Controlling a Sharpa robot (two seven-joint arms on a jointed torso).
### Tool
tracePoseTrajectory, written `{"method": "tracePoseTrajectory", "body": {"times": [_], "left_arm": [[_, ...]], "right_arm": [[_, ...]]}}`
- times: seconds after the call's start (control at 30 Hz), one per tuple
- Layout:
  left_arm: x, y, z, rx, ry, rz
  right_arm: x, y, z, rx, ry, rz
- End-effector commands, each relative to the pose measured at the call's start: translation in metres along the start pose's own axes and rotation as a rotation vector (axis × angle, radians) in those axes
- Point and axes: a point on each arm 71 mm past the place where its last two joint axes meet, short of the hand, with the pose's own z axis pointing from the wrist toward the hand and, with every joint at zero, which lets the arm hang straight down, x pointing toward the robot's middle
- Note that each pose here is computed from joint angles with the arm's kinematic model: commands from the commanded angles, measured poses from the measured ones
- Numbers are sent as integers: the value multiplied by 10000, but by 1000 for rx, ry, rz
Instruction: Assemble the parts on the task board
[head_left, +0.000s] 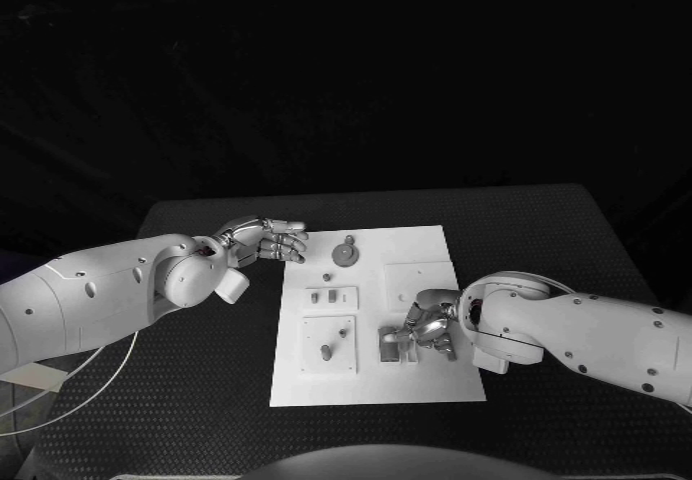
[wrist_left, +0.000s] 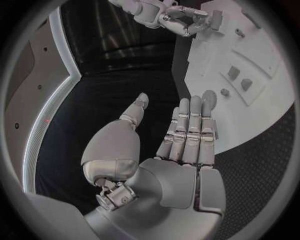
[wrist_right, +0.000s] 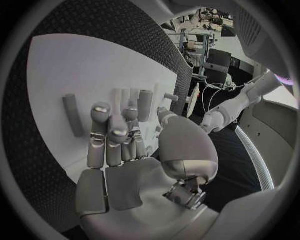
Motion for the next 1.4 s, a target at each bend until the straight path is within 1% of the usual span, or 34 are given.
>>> {"method": "tracePoseTrajectory", "body": {"times": [0.03,0.3,0.37,0.47,0.53,0.63,0.7,0.77,0.87,1.03,1.17,1.33,1.4], "left_arm": [[18,-13,5,10,16,-1],[22,-14,11,10,17,-1],[25,-14,15,11,17,-1],[24,-13,12,10,18,-1],[19,-12,9,9,16,-1],[18,-11,5,9,15,-1],[18,-10,4,7,15,-1],[19,-9,4,7,15,-1],[14,-7,-1,5,15,-1],[18,-4,2,1,20,-2],[23,-2,2,-2,27,-3],[16,1,1,-5,22,-2],[16,1,0,-5,23,-2]], "right_arm": [[-107,-28,-60,2,-70,-37],[-411,-34,-304,0,-158,-69],[-477,-78,-362,15,-165,-87],[-537,-183,-425,54,-155,-129],[-540,-265,-443,81,-130,-153],[-547,-382,-479,124,-108,-213],[-549,-479,-506,158,-81,-248],[-547,-553,-517,179,-69,-256],[-497,-649,-519,201,-50,-262],[-435,-692,-496,210,-34,-269],[-357,-672,-451,204,-16,-277],[-283,-639,-377,193,-20,-271],[-240,-637,-356,190,-15,-268]]}}
